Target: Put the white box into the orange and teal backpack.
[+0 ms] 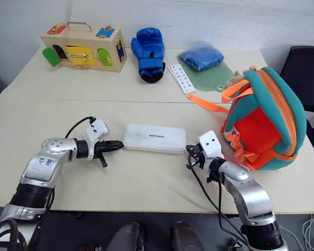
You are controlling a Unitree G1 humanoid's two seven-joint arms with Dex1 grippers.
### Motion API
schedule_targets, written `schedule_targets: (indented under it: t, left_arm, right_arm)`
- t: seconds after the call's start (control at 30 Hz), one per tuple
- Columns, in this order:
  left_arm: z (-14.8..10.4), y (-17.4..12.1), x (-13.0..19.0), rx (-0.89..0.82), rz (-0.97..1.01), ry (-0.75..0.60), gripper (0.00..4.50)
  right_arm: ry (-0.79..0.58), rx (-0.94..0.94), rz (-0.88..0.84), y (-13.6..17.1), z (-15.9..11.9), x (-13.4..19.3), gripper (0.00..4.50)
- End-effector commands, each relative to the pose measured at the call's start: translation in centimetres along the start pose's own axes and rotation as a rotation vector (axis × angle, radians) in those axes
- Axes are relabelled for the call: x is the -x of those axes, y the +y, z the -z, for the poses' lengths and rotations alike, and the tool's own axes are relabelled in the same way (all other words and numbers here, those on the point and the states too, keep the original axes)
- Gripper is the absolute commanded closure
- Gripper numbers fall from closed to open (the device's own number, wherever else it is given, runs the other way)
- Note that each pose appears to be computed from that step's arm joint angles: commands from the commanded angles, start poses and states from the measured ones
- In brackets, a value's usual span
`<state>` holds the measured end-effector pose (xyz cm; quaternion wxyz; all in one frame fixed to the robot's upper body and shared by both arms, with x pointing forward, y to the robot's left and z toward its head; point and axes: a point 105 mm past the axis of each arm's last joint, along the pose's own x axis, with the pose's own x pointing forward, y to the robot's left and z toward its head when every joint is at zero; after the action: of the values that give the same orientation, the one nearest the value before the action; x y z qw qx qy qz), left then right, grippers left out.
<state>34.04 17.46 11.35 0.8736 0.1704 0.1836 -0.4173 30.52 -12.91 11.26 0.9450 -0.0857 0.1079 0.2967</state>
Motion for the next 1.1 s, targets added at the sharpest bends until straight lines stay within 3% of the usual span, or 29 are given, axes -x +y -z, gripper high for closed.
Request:
schedule_targets:
  t: [0.03,0.27,0.57,0.9,1.1]
  left_arm:
    - [0.8,2.3,1.2,0.174,-0.056,0.008,4.46]
    - [0.4,2.1,0.9,0.550,0.192,0.002,2.47]
    - [-0.4,3.5,-0.7,0.734,0.254,0.048,0.02]
    - [0.2,0.8,-4.1,0.723,0.358,0.206,0.02]
    - [-1.4,-1.6,-6.4,0.739,0.475,0.214,0.02]
  right_arm:
    - [-0.026,0.060,0.055,-1.6,-0.9,0.9,4.50]
    - [0.015,0.184,0.089,-3.6,-0.7,0.0,4.50]
    - [0.029,0.246,0.041,-3.3,-0.4,-0.7,4.50]
    - [0.023,0.271,0.016,-2.3,-0.3,-1.8,4.50]
    - [0.017,0.279,0.024,-2.3,-0.3,-1.8,4.50]
